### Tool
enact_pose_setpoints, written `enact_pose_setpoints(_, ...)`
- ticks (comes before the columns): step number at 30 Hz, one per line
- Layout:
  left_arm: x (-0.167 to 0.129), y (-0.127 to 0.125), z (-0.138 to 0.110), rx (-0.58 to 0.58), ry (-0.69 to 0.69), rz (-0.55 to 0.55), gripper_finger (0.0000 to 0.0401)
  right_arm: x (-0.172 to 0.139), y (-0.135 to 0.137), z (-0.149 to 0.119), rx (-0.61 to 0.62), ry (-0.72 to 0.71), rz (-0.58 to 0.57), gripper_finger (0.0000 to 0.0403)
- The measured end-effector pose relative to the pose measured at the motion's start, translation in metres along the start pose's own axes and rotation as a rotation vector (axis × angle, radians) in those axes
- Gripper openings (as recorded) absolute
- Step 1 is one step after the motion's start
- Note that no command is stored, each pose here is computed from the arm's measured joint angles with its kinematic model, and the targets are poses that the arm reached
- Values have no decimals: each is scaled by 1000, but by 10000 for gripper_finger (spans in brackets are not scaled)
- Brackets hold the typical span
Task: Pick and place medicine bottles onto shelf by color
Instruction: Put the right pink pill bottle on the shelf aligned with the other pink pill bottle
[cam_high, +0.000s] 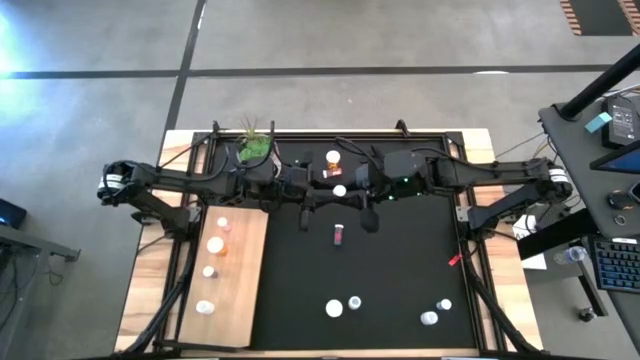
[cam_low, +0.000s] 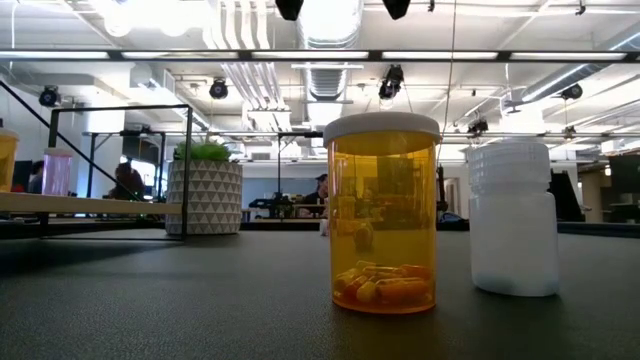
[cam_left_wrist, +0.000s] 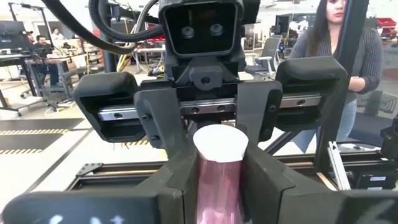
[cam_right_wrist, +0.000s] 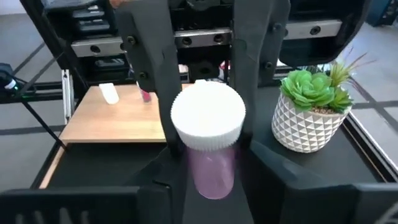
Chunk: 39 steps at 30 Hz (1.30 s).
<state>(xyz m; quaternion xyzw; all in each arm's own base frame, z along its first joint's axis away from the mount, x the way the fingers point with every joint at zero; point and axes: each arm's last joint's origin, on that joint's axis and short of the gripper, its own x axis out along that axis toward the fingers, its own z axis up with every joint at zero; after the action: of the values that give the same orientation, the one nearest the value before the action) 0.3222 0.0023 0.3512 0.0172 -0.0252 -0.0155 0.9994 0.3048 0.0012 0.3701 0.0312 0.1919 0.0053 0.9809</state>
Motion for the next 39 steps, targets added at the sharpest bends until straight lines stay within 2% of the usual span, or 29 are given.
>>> enact_pose_setpoints(8,0,0,3,2,-33,-2,82,-28,1,13,38,147,-18,195)
enact_pose_setpoints(16,-4,0,25,46,-254,0,82,-46,1,9,9,139,-13,197)
enact_pose_setpoints(22,-6,-1,33,64,-355,-61,82,-44,4,-2,-39,-114,66,188)
enact_pose_setpoints(29,2,-3,32,90,-509,-119,82,-32,3,-19,30,-435,109,183)
enact_pose_setpoints(34,8,-5,28,103,-599,-133,82,-26,3,-26,93,-583,145,188)
enact_pose_setpoints(39,14,-5,28,107,-621,-130,82,-23,3,-26,122,-708,174,192)
